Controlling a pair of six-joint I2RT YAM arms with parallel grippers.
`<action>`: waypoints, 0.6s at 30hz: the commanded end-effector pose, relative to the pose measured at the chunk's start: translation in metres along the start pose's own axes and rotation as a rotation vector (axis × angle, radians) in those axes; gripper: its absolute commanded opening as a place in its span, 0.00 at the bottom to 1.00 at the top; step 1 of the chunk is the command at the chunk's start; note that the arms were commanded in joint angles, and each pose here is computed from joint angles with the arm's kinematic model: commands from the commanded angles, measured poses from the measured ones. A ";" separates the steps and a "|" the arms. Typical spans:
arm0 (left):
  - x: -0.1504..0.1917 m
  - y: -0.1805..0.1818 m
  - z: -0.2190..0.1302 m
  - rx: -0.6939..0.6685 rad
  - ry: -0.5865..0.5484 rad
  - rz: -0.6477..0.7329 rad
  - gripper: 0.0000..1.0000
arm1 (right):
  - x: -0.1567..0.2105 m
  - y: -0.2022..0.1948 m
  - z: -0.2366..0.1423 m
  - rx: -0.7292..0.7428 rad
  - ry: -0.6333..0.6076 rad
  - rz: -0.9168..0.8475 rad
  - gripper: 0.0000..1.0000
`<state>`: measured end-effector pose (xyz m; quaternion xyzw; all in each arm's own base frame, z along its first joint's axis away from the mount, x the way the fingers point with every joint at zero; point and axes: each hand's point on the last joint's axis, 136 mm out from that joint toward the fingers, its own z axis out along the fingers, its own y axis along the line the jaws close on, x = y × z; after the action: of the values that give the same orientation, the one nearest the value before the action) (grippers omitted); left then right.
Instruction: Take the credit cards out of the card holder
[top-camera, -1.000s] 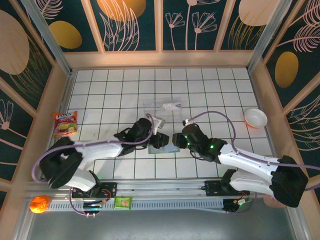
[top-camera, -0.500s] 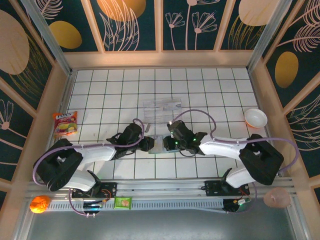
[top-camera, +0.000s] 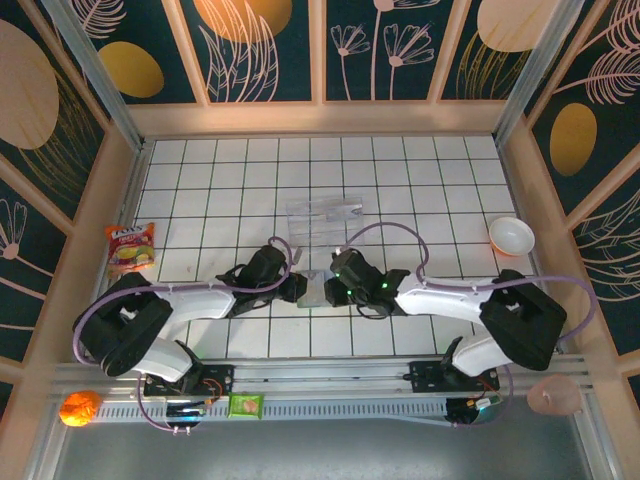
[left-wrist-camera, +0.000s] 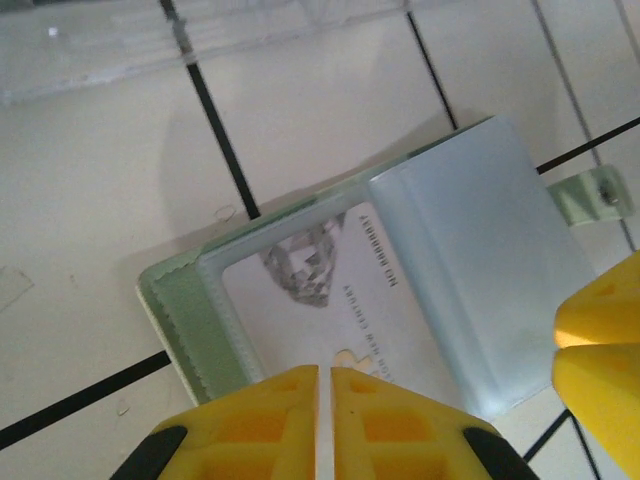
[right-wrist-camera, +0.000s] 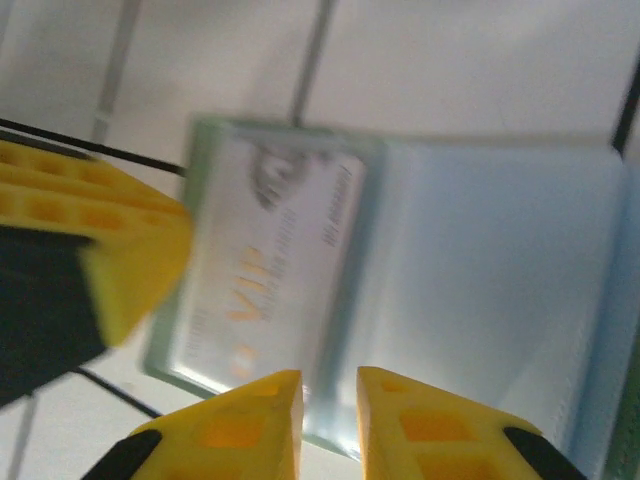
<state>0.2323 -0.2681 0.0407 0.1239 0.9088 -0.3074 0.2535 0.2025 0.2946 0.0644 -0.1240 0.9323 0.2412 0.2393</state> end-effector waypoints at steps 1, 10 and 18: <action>-0.018 -0.016 -0.006 0.061 -0.049 0.013 0.12 | -0.028 0.025 -0.008 -0.115 -0.043 -0.011 0.25; 0.002 0.008 0.009 -0.014 -0.004 -0.025 0.05 | -0.021 0.031 0.019 -0.211 0.061 0.089 0.29; 0.014 0.013 0.013 -0.015 0.025 -0.035 0.01 | -0.003 0.016 0.034 -0.165 0.115 0.118 0.29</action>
<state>0.2305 -0.2677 0.0235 0.1170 0.9149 -0.3037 0.2390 0.2114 0.3216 0.0454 -0.1082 0.9297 0.3128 0.1615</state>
